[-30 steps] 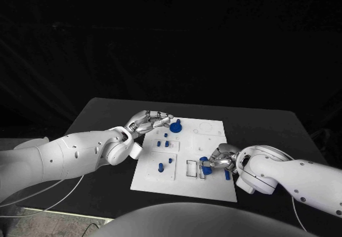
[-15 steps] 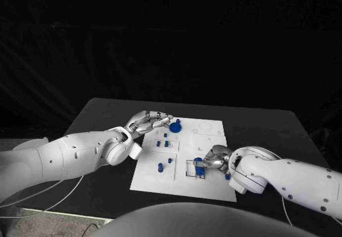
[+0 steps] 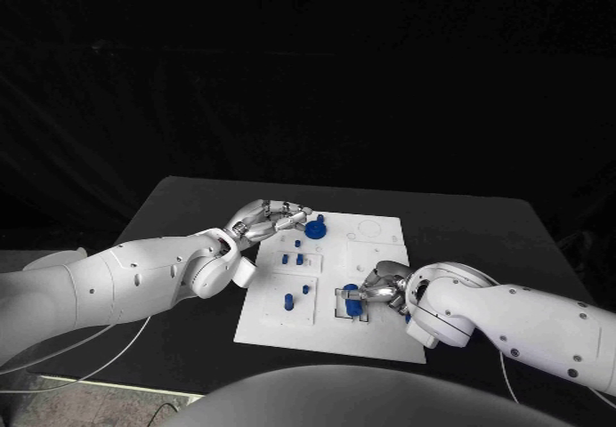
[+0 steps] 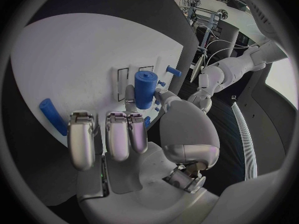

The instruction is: Assemble the parts on the task board

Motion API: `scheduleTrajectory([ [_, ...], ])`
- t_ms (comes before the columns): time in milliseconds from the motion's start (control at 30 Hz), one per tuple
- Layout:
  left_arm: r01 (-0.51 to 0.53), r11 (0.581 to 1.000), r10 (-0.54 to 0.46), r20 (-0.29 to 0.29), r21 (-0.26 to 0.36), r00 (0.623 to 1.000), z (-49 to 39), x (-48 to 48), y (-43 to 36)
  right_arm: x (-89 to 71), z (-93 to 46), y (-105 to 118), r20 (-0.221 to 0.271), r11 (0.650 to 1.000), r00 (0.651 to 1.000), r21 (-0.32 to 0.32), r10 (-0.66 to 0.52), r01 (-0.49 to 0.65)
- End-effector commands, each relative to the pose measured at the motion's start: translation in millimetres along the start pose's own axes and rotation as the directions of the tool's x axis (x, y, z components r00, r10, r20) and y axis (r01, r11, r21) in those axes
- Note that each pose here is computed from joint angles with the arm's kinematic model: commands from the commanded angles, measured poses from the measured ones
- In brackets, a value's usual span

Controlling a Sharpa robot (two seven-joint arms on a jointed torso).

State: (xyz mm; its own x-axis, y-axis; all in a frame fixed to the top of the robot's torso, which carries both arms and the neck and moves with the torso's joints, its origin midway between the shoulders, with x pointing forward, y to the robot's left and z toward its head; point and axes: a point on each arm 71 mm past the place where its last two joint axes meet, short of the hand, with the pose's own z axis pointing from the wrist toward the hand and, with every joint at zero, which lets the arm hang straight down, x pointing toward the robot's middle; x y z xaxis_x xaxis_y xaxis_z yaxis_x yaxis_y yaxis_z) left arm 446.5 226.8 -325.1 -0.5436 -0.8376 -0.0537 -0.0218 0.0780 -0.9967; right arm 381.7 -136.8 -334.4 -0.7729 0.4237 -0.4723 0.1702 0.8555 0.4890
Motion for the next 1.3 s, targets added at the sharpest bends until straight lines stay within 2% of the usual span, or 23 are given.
scheduleTrajectory([
  [33, 0.011, 1.0, -0.011, -0.02, 0.006, 1.0, 1.0, 2.6, -0.8, 6.9, 1.3, -3.1, -0.048, 1.0, 0.999, 0.014, -0.026, 0.027],
  [533, 0.012, 1.0, -0.012, -0.022, -0.003, 1.0, 1.1, 2.4, 0.1, 9.0, 1.8, -1.2, -0.061, 0.999, 0.997, 0.013, -0.038, 0.039],
  [1300, 0.015, 1.0, -0.016, -0.028, -0.015, 0.999, 1.0, 2.7, 1.0, 5.7, 1.7, -3.3, -0.027, 1.0, 0.999, 0.002, -0.025, 0.025],
])
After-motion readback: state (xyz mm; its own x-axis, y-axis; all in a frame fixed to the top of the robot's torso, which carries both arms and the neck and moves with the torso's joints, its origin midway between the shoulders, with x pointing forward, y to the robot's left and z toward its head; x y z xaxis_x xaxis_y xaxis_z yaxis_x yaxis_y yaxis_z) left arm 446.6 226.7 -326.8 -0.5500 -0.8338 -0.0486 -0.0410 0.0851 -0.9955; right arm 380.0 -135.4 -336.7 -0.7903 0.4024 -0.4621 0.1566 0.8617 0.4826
